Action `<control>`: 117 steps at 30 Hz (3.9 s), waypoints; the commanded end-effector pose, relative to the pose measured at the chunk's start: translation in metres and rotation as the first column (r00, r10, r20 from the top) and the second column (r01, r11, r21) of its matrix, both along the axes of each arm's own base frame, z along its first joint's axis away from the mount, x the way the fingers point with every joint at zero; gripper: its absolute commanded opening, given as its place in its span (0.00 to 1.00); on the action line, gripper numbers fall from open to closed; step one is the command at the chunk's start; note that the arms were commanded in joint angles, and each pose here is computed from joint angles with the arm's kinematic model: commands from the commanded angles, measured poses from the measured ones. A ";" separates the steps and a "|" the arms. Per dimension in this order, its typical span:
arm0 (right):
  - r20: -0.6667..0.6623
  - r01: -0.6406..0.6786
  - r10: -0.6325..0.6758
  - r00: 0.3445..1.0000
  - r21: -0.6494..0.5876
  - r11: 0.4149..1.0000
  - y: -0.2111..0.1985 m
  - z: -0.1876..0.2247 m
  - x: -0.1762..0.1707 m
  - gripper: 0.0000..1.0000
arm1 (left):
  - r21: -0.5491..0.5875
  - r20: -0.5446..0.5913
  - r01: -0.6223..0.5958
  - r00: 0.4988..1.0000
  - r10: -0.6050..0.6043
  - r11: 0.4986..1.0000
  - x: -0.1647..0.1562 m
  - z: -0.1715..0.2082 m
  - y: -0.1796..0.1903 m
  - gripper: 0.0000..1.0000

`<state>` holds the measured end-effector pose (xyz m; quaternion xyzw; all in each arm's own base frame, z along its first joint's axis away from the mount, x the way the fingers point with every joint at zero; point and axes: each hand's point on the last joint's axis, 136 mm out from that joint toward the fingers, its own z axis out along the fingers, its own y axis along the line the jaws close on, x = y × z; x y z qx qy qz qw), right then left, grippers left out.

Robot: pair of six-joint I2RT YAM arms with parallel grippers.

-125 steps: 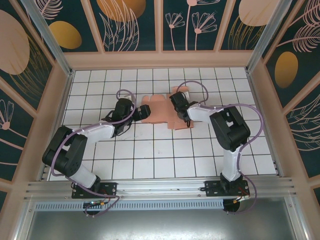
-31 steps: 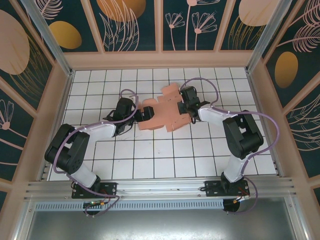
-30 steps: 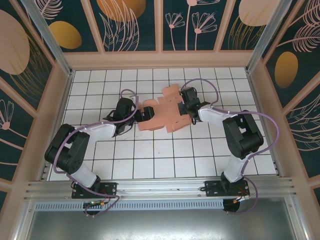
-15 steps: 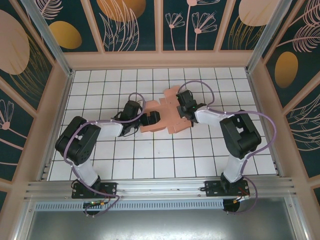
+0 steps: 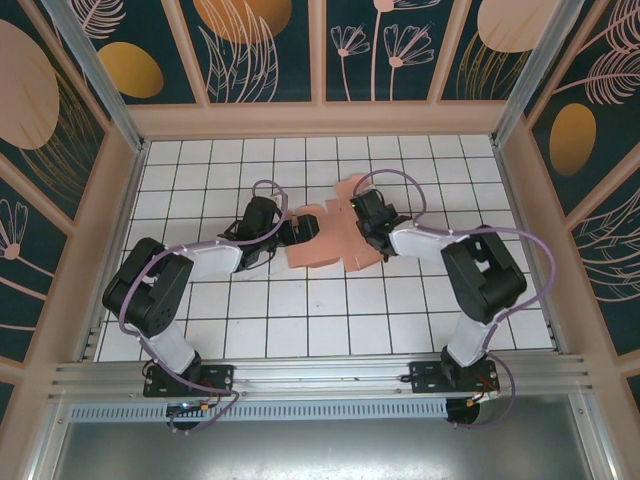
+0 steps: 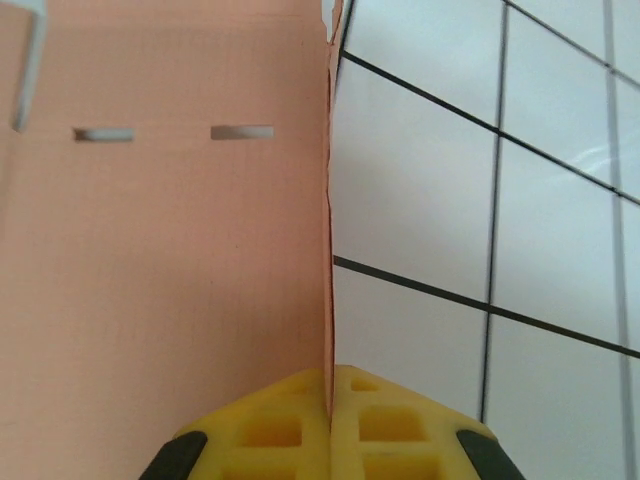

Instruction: Fold the paper box

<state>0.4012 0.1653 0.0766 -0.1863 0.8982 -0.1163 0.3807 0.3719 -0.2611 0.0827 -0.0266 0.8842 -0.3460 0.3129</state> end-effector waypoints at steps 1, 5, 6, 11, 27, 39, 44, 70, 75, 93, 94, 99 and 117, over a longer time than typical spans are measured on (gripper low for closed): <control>0.023 -0.098 0.095 0.995 0.273 0.957 0.036 0.024 -0.003 0.00 | -0.043 0.028 0.021 0.999 -0.020 0.999 0.007 0.018 -0.012 0.99; 0.035 -0.099 0.093 0.995 0.313 0.944 0.027 0.028 -0.002 0.00 | -0.025 0.059 0.011 0.998 -0.009 1.000 0.006 0.026 -0.007 0.99; 0.038 -0.104 0.096 0.995 0.306 0.946 0.025 0.027 -0.003 0.00 | -0.010 0.075 -0.001 0.997 0.002 1.000 0.007 0.029 -0.004 0.99; 0.054 -0.120 0.108 0.993 0.335 0.934 0.017 0.030 -0.008 0.00 | 0.078 0.144 -0.029 0.989 0.018 0.997 0.013 0.043 0.010 0.99; 0.220 -0.285 0.195 0.956 0.525 0.802 0.014 0.066 -0.027 0.00 | 0.205 0.110 0.253 0.954 -0.279 0.946 0.064 0.033 -0.017 0.85; 0.234 -0.346 0.256 0.938 0.559 0.754 0.021 0.074 -0.029 0.00 | 0.204 0.064 0.597 0.782 -0.620 0.776 0.064 0.008 -0.033 0.78; 0.231 -0.352 0.266 0.936 0.563 0.748 0.023 0.074 -0.028 0.00 | 0.175 0.040 0.636 0.759 -0.650 0.752 0.070 0.000 -0.041 0.66; 0.174 -0.296 0.239 0.955 0.586 0.754 0.021 0.065 -0.025 0.00 | 0.253 0.242 0.570 0.745 -0.621 0.782 0.062 0.044 -0.035 0.15; 0.165 -0.291 0.240 0.957 0.605 0.741 0.026 0.068 -0.024 0.00 | 0.371 0.342 0.467 0.735 -0.586 0.802 0.058 0.056 -0.034 0.17; 0.146 -0.281 0.242 0.959 0.604 0.746 0.030 0.065 -0.023 0.00 | 0.583 0.364 0.381 0.667 -0.650 0.718 0.044 0.029 -0.046 0.25; 0.146 -0.279 0.241 0.960 0.603 0.747 0.030 0.065 -0.023 0.00 | 0.585 0.357 0.388 0.665 -0.656 0.712 0.042 0.027 -0.048 0.27; 0.146 -0.281 0.244 0.959 0.604 0.745 0.031 0.065 -0.022 0.00 | 0.561 0.345 0.414 0.671 -0.657 0.717 0.039 0.023 -0.052 0.32; 0.164 -0.306 0.261 0.951 0.606 0.734 0.032 0.073 -0.028 0.00 | 0.388 0.304 0.229 0.883 -0.359 0.893 0.106 0.038 -0.012 0.37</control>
